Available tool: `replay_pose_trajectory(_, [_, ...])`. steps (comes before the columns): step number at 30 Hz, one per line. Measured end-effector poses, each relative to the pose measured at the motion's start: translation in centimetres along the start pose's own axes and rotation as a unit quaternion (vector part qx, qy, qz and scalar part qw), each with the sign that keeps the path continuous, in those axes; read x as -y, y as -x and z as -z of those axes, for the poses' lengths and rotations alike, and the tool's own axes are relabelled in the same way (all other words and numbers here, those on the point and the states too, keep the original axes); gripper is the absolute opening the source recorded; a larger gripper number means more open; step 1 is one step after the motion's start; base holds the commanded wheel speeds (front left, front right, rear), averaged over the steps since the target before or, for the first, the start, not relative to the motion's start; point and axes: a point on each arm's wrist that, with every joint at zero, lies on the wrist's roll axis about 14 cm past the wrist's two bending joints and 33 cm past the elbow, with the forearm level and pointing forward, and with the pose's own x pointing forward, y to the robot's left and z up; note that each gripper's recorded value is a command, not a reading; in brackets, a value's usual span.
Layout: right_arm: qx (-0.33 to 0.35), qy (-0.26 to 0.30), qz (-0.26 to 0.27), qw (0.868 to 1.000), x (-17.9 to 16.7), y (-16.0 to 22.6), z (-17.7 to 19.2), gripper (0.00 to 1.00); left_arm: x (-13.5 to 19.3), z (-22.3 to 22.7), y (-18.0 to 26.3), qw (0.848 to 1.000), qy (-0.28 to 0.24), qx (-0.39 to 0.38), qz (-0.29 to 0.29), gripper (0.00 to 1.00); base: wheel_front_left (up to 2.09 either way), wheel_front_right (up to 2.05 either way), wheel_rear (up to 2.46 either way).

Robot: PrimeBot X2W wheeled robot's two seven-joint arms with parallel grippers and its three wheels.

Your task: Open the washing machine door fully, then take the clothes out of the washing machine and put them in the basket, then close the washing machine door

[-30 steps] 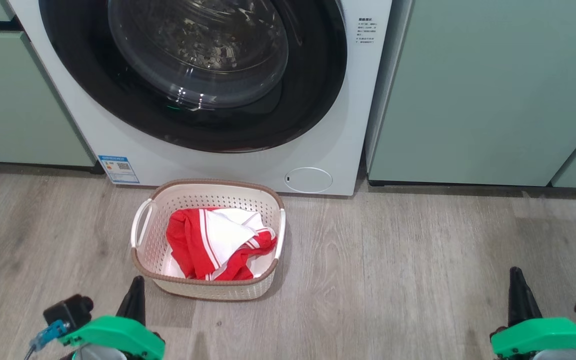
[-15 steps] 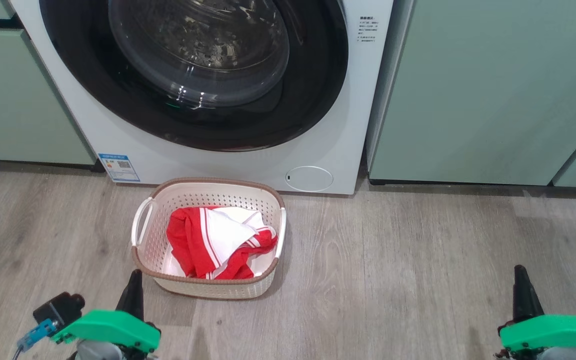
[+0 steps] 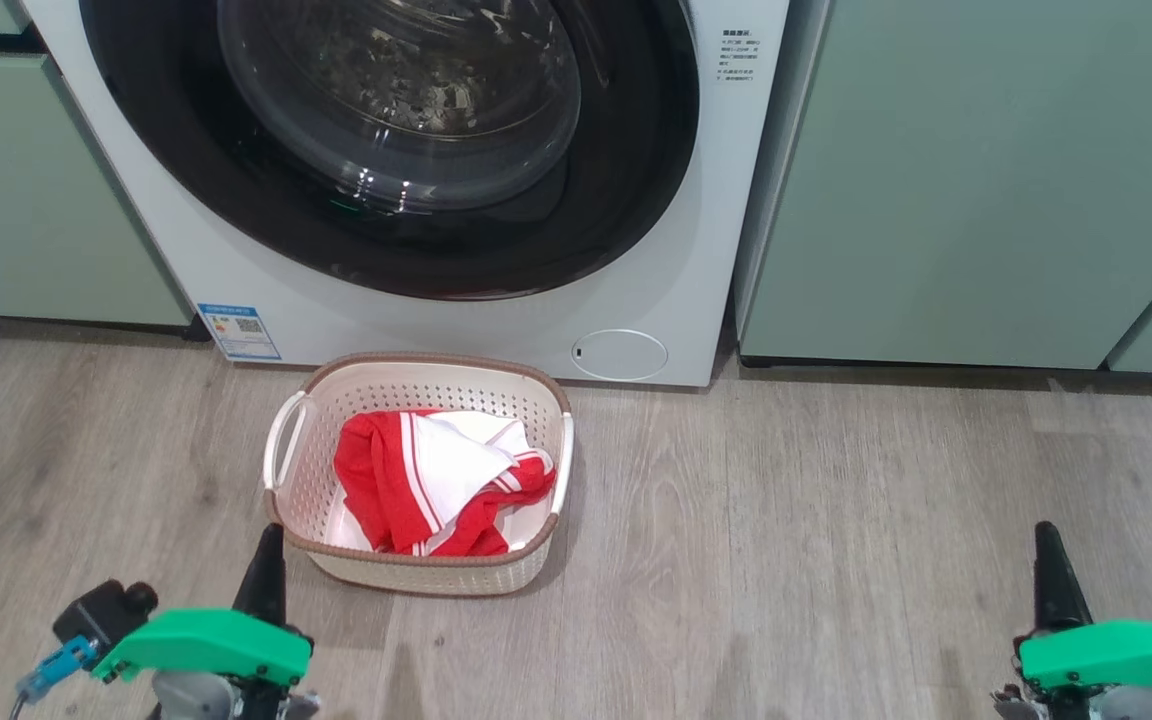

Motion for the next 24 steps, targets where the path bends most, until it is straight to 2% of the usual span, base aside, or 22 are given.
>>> replay_pose_trajectory(24, [-0.003, -0.122, -0.009, 0.992, -0.8, -0.6, -0.6, 0.0, 1.4, -1.0, -0.3, 0.991, 0.13, 0.007, 0.02, 0.0, 0.0, 0.0, 0.0])
